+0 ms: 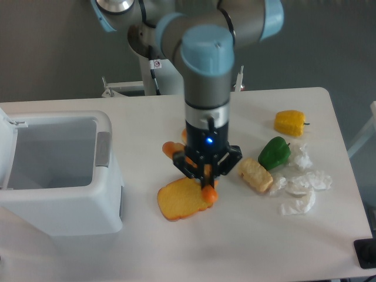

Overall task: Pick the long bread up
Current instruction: 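Lift the baguette upright and swing it over the toast slice, then hold the baguette raised above the toast slice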

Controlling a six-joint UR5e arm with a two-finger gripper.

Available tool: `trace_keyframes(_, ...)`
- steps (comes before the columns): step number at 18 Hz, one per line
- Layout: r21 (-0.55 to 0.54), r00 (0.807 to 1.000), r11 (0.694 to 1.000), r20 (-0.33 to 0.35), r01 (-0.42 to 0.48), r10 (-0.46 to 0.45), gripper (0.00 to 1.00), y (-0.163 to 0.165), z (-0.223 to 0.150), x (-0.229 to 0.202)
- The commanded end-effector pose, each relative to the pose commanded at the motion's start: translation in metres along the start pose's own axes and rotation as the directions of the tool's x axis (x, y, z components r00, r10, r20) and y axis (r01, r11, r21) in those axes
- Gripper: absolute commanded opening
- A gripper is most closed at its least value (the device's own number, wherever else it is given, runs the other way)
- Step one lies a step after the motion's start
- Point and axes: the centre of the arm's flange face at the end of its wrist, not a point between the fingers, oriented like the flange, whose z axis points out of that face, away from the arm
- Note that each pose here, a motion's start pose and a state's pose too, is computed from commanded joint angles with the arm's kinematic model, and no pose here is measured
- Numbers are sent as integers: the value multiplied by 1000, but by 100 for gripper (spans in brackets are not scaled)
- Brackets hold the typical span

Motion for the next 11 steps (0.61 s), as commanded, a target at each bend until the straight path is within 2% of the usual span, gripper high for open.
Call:
trace_keyframes(6,32,995,995,-21,-93,93,9,-9,-10,25)
trace_keyframes(11,103,978,979,-95,-175,185,9,-11,-16,26)
